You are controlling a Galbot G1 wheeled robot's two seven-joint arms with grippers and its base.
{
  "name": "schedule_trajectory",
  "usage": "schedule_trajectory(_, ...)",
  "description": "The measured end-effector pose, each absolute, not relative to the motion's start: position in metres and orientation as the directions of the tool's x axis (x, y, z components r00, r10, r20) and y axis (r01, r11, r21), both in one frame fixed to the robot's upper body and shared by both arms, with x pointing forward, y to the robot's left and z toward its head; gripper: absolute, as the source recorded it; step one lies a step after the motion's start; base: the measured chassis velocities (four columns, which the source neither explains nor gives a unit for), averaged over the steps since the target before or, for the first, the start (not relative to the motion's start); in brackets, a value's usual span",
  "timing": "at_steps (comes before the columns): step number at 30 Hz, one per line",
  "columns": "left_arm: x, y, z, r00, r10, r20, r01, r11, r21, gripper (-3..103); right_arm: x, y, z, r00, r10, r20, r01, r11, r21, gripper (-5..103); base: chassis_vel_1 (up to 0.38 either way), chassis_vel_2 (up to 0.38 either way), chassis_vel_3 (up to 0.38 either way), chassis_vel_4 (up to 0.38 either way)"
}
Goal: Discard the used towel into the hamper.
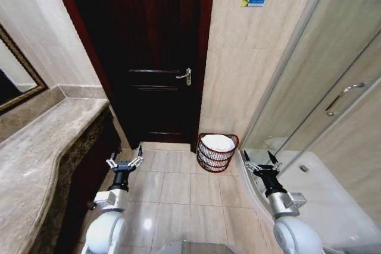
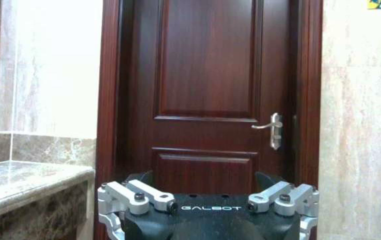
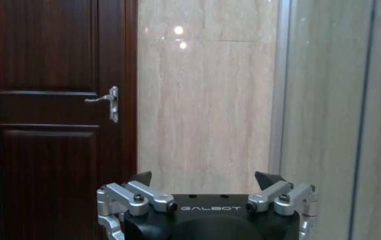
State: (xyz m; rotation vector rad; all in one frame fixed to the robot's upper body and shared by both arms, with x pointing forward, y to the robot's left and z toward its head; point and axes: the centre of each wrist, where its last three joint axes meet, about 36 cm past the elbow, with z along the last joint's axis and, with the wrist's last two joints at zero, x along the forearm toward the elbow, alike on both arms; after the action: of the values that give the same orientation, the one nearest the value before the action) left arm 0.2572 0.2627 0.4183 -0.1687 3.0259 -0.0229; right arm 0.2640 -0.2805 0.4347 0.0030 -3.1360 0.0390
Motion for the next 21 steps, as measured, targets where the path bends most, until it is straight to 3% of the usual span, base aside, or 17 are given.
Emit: schedule_trajectory(21, 0.2561, 0.2623, 0.4168, -0.984, -0.139, -0.109, -0.135, 0.990, -0.042, 100, 0.2672, -0.2828, 0.4307, -1.000, -0.007, 0.010, -0.008, 1.000, -0.018, 100, 0.033, -0.032, -0.027, 0.036)
